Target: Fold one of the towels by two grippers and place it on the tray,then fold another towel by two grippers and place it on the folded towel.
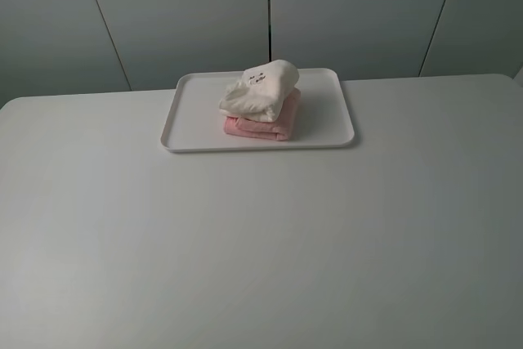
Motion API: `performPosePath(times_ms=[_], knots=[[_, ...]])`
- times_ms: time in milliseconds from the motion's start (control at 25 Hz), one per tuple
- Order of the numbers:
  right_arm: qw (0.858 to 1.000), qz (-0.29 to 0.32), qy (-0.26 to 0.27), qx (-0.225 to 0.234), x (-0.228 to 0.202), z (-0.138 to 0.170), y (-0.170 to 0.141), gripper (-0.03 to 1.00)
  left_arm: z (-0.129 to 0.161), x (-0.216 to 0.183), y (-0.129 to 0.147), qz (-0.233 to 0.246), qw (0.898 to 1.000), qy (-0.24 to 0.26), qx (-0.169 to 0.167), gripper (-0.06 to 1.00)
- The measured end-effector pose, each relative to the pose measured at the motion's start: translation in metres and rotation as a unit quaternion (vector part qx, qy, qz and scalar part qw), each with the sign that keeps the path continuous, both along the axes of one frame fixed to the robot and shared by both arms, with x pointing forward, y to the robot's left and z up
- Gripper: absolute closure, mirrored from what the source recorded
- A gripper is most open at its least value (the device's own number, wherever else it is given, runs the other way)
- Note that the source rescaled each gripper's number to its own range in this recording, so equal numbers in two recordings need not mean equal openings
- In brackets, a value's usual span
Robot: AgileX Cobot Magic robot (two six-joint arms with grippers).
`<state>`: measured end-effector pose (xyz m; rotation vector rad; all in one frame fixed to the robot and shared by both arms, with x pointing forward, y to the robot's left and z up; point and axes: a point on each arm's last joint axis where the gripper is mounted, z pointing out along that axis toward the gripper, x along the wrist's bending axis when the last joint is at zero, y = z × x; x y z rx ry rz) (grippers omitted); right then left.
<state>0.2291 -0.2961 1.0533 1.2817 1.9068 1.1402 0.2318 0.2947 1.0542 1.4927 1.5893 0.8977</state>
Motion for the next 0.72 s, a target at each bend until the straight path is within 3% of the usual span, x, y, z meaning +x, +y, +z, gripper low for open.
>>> performPosePath(times_ms=[200,520,720], knots=[[1.0,-0.027,-0.001,0.0,-0.0001,0.0,0.0004,-0.03,0.0,0.0,0.0001,0.0,1.0,0.0,0.001,-0.02],[0.987,-0.159,-0.001,0.0,0.0014,0.0,0.0028,-0.03,0.0,0.0,0.0003,0.001,1.0,0.0,0.001,-0.02],[0.984,-0.176,-0.001,0.0,0.0016,0.0,0.0031,-0.03,0.0,0.0,0.0007,0.003,1.0,0.0,0.004,-0.02]])
